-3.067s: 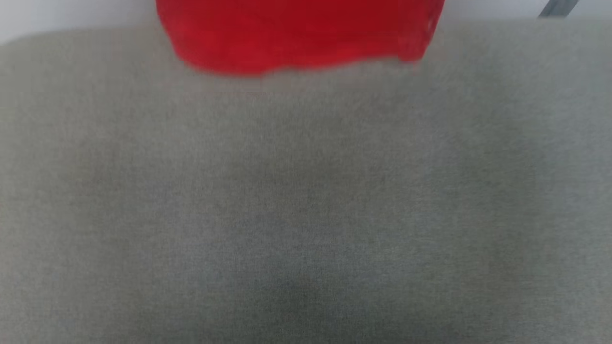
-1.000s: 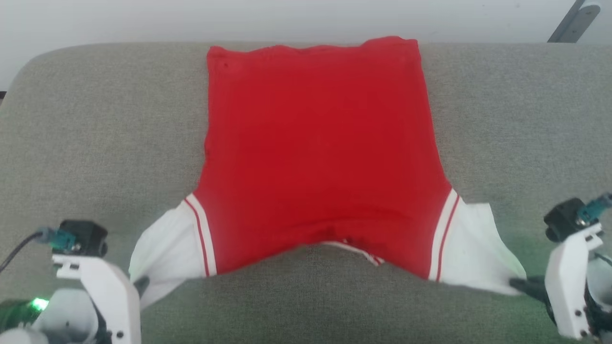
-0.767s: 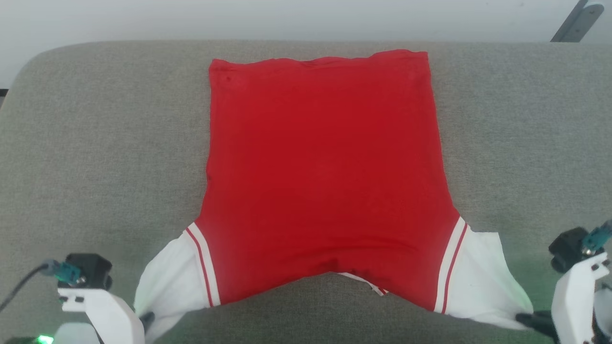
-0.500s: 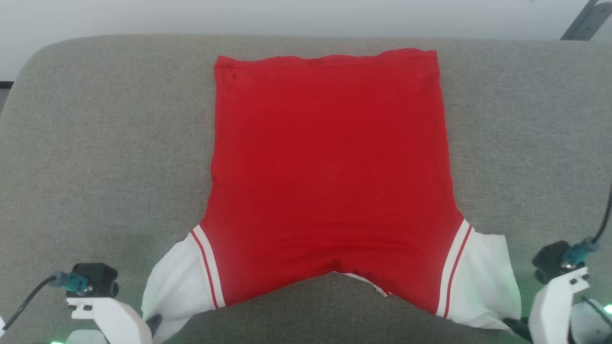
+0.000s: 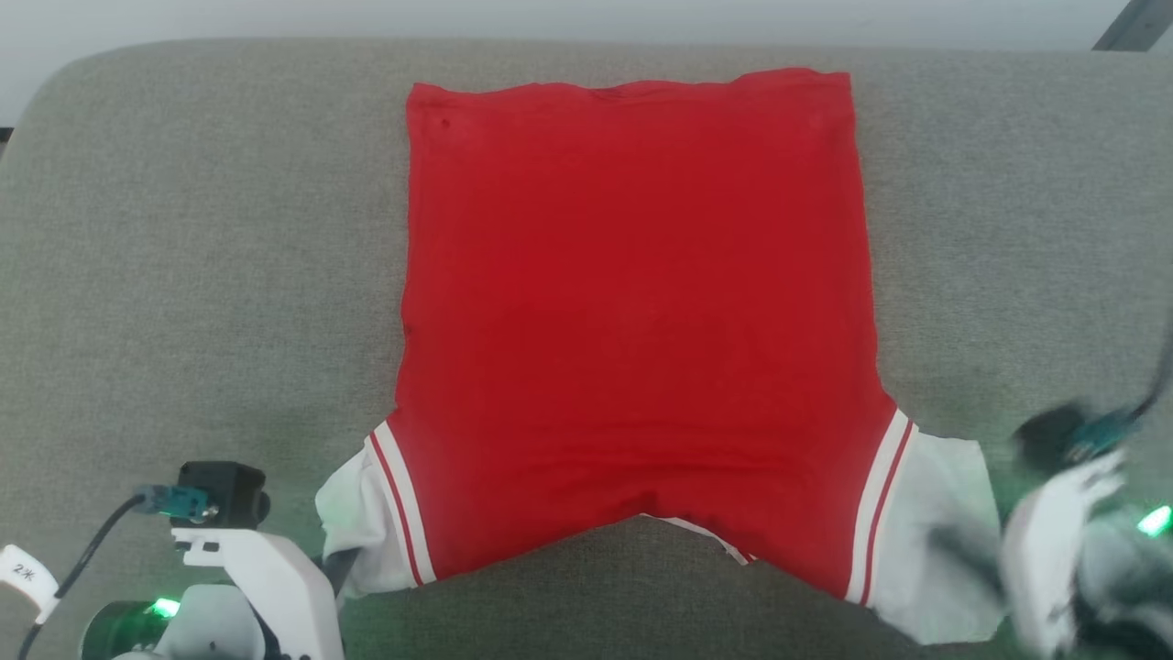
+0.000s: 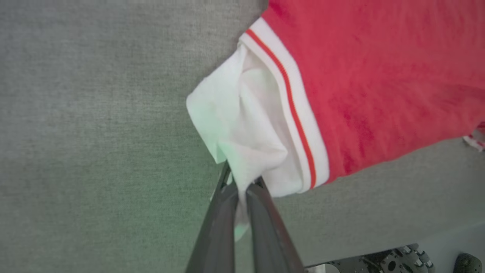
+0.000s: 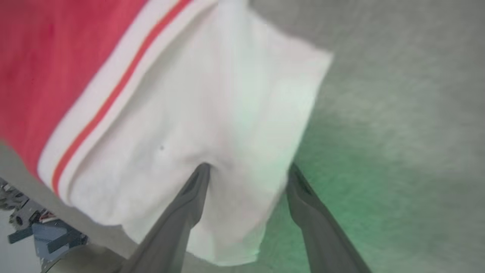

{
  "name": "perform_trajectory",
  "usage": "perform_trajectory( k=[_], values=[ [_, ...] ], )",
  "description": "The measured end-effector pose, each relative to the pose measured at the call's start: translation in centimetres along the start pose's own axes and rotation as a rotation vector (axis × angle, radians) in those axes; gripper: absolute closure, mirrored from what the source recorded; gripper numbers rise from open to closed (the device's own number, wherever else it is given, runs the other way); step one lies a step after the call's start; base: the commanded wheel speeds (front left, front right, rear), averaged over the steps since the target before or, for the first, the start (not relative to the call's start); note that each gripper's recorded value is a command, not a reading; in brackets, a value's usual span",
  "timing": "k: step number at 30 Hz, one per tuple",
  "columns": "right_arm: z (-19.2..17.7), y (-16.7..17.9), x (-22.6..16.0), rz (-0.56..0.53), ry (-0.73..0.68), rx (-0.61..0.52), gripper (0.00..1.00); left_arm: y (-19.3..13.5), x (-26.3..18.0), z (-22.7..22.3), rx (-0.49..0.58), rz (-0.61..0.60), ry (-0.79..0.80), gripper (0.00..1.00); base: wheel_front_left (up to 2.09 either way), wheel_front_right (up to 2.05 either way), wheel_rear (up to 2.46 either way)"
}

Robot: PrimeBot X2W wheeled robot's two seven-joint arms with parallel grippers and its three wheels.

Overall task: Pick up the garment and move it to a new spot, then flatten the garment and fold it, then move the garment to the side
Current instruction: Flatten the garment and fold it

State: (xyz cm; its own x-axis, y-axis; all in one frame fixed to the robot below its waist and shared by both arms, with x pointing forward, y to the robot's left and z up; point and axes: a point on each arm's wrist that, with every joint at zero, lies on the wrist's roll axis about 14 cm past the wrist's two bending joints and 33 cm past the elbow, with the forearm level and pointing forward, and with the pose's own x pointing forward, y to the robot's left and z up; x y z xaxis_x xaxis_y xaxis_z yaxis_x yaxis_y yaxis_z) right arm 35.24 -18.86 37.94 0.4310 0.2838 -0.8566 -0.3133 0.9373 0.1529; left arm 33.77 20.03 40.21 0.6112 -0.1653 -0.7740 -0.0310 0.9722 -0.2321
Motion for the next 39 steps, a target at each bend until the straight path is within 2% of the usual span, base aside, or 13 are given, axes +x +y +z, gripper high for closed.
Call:
perform_trajectory(
  k=[9, 15, 18, 23, 28, 33, 37, 39],
  values=[
    [11.4, -2.3, -2.1, -0.09, -0.343, 0.004, 0.0, -1.2, 1.0, 0.6, 0.002, -0.045, -0.028, 1.0, 0.0, 0.0, 0.0],
    [18.6, -3.0, -0.3, -0.111, -0.466, -0.023, 0.0, -1.7, 1.6, 0.8, 0.011, -0.061, -0.033, 1.0, 0.0, 0.0, 0.0],
    [20.7, -3.3, 0.7, -0.111, -0.483, -0.015, 0.0, -1.9, 1.7, 0.9, 0.006, -0.066, -0.035, 1.0, 0.0, 0.0, 0.0],
    [24.3, -4.2, 4.5, -0.126, -0.431, -0.028, 0.0, -1.6, 2.1, 0.7, -0.01, -0.059, -0.031, 1.0, 0.0, 0.0, 0.0],
    [26.2, -4.3, 9.0, -0.123, -0.33, -0.012, 0.0, -1.1, 2.6, 0.3, -0.037, -0.049, -0.025, 1.0, 0.0, 0.0, 0.0],
    [25.3, -4.3, 13.5, -0.122, -0.139, 0.024, 0.0, -0.4, 2.8, -0.4, -0.065, -0.03, -0.018, 1.0, 0.0, 0.0, 0.0],
    [24.5, -3.6, 15.6, -0.085, 0.017, 0.095, 0.0, 0.4, 2.7, -1.1, -0.095, -0.009, -0.013, 1.0, 0.0, 0.0, 0.0],
    [24.0, -3.4, 16.1, -0.086, 0.089, 0.094, 0.0, 0.8, 2.7, -1.4, -0.109, 0.003, -0.013, 1.0, 0.0, 0.0, 0.0]
  ],
)
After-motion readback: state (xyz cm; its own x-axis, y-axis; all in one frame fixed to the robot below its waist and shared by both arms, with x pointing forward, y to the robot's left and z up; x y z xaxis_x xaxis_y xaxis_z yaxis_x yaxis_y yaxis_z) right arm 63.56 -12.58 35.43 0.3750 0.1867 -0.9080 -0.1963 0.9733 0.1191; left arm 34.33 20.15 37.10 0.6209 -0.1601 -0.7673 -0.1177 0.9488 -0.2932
